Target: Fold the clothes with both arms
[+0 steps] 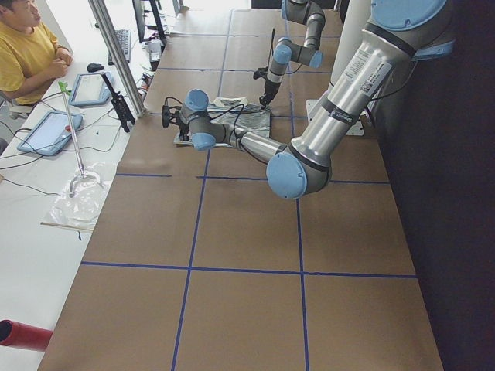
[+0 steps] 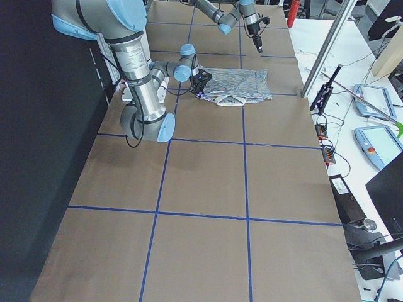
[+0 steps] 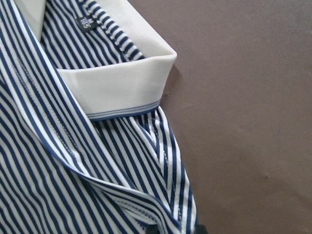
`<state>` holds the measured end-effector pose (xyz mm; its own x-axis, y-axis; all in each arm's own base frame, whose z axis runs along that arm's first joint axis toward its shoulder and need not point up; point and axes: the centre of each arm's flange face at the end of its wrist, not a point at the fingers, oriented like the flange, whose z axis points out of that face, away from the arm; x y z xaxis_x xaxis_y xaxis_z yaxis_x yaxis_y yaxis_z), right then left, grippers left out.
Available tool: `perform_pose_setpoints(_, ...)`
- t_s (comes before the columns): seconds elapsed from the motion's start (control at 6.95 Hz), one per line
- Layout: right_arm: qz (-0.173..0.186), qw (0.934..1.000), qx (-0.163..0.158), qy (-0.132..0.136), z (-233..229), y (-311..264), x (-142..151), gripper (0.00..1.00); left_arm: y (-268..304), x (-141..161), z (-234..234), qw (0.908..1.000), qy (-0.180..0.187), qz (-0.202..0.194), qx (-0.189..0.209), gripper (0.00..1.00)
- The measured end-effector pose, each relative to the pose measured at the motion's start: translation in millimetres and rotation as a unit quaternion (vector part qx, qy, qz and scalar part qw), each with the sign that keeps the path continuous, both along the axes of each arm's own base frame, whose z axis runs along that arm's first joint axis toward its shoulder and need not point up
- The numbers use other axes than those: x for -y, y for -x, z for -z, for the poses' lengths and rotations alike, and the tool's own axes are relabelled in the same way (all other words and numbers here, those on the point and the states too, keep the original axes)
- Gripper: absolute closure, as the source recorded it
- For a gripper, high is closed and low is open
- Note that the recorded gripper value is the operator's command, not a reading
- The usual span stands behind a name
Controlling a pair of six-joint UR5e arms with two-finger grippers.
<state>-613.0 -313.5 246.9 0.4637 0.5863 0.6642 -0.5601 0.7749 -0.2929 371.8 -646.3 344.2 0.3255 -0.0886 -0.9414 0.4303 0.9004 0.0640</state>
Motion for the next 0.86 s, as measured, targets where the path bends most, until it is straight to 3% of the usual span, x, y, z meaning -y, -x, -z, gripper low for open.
perform_pose_setpoints(0.86,0.000,0.9998,0.018,-0.003,11,-20,-1,1.00,4,-6,6,1.0000,0.000,0.001,-0.007,0.53)
